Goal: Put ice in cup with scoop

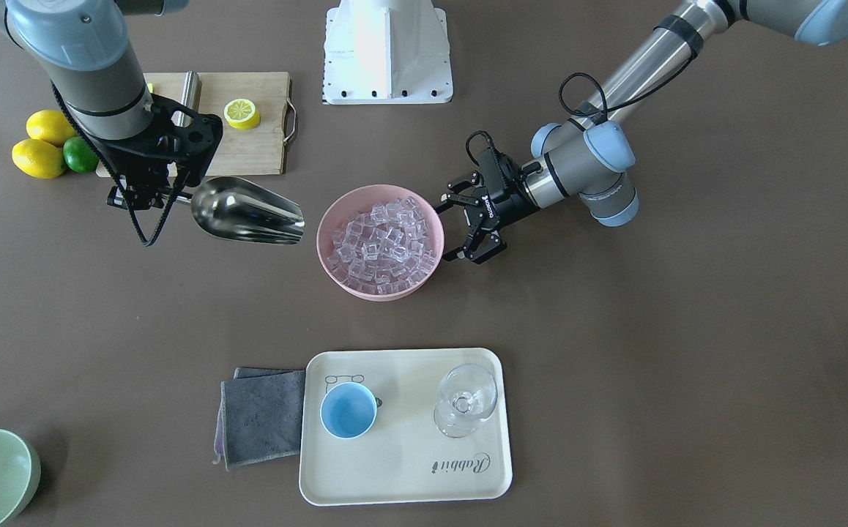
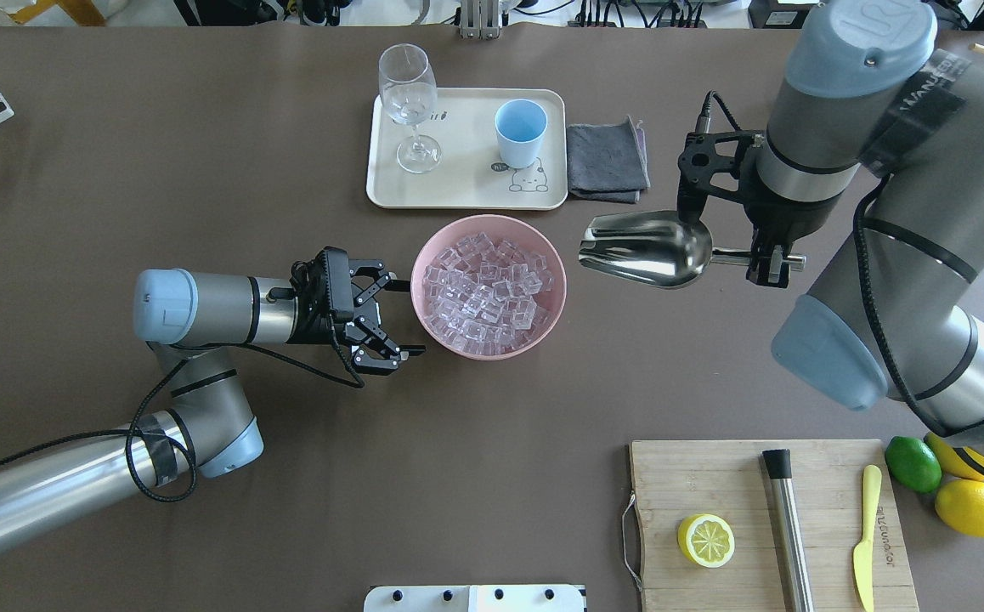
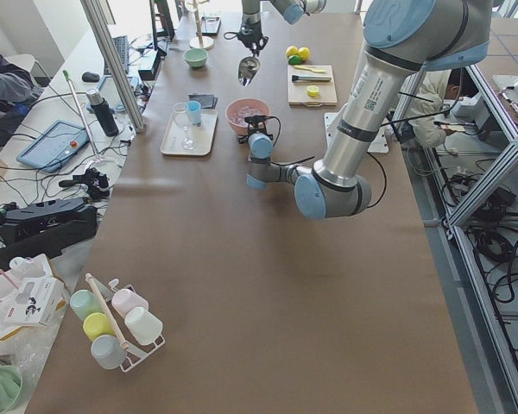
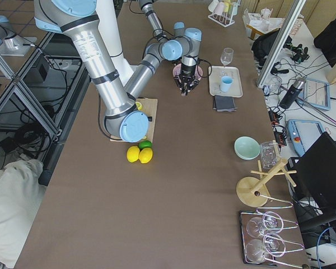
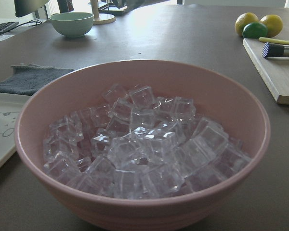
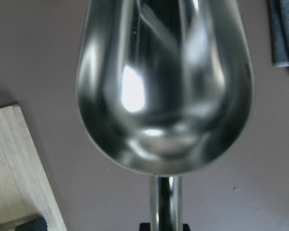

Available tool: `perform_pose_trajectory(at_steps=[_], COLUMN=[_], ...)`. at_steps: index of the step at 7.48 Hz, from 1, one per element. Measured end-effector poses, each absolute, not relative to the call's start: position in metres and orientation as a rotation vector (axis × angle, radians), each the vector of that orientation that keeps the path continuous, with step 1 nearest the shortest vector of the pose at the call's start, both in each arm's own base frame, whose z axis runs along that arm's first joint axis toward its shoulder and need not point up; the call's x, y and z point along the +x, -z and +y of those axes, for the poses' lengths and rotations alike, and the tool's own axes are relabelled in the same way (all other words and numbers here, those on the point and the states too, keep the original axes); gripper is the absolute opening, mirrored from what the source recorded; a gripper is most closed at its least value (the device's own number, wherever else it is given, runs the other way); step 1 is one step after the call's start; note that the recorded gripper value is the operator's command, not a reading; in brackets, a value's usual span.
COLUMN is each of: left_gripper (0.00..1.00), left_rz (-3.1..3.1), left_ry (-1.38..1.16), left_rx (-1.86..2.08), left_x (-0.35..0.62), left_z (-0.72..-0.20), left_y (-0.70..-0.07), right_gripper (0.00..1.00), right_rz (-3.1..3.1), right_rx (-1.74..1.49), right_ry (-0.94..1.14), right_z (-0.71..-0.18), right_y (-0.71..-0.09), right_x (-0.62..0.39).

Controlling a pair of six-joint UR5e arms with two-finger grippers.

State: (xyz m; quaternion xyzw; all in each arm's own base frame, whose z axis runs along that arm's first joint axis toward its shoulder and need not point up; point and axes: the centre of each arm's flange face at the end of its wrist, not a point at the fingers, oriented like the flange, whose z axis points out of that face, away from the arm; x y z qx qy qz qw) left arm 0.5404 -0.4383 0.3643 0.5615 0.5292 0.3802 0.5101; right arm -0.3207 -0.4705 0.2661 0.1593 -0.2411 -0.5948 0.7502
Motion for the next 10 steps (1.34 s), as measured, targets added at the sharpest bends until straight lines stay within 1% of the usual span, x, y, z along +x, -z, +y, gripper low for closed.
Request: perform_pose_trajectory(at_steps=[3, 4, 6, 10], left_gripper=[0.99, 0.99, 0.99, 0.99], left_rz=[1.272, 1.271, 1.271, 1.273], left_ry=[-0.913, -0.911, -0.909, -0.905], left_rx=[1.351, 1.351, 1.35, 1.346], left_x=[0.544, 0.545, 0.547, 0.549], left_z=[-0.441, -0.442, -0.443, -0.444], left_y=[-0.362, -0.362, -0.361, -0.359], right_gripper=[0.0, 0.0, 0.0, 0.0], right_rz=[-0.44, -0.398, -0.35, -0.335], right_rx=[0.186, 0.133, 0.057, -0.007], right_ry=[1.383, 1.415, 1.441, 1.447], right_z=[-0.468, -0.478, -0.495, -0.504], right_y=[-0.216, -0.206, -0.195, -0.183], right_x=[-0.338, -0.352, -0.382, -0.422])
